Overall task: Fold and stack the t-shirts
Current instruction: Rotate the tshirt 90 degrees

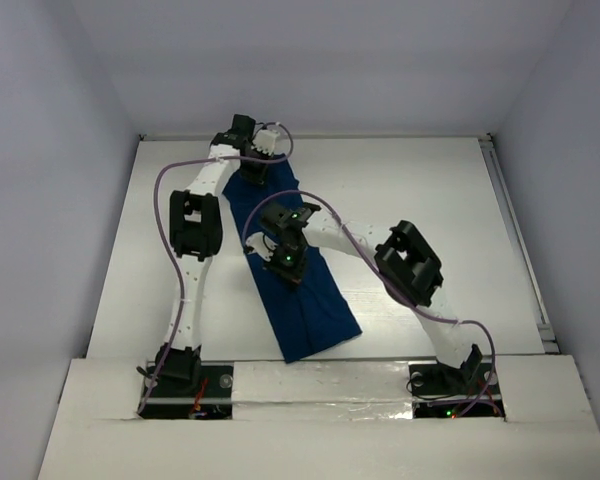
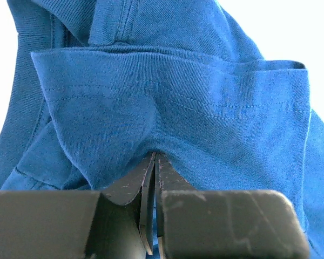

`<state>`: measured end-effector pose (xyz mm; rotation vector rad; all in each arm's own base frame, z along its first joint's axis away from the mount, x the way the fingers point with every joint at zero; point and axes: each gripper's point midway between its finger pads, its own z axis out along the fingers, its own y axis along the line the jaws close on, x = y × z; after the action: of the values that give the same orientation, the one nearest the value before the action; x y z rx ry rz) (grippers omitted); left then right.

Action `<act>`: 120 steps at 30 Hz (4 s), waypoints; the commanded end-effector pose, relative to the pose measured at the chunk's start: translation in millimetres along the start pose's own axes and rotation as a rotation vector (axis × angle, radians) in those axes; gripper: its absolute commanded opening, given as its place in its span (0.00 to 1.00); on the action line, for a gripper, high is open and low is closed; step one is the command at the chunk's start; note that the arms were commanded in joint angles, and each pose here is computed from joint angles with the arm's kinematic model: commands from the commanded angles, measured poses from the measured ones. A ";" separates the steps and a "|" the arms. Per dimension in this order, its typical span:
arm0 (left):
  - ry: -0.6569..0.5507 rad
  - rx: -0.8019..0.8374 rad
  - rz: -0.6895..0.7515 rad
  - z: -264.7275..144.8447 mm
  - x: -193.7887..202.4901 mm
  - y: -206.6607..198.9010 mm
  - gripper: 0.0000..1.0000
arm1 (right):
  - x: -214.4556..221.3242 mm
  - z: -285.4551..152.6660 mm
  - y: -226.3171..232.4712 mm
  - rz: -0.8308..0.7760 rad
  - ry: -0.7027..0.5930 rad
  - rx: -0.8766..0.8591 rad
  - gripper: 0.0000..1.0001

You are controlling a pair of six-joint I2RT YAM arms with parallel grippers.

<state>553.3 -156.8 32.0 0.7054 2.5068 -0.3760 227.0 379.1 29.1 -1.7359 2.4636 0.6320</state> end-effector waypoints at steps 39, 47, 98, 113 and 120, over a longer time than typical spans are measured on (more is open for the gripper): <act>-0.380 -0.005 0.238 -147.7 -112.2 -72.6 0.00 | -24.7 -106.5 -22.0 -0.180 -0.190 0.398 0.16; -0.485 -0.023 0.430 -200.5 -13.6 -109.4 0.00 | 19.2 -157.9 9.0 -0.413 -0.282 0.463 0.63; 0.017 0.143 0.022 18.7 49.3 -89.8 0.00 | 55.7 -4.6 16.9 -0.513 0.067 0.216 0.00; -0.021 0.173 0.064 -29.5 54.9 -99.2 0.00 | 28.8 -56.4 29.0 -0.493 -0.088 0.279 0.17; -0.182 0.202 0.126 -90.8 14.9 -114.8 0.05 | 12.9 -97.1 41.7 -0.506 -0.244 0.337 0.65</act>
<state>443.3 -208.8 50.0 0.8388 2.4139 -0.6175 197.2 334.2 97.1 -1.9948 1.8232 0.2892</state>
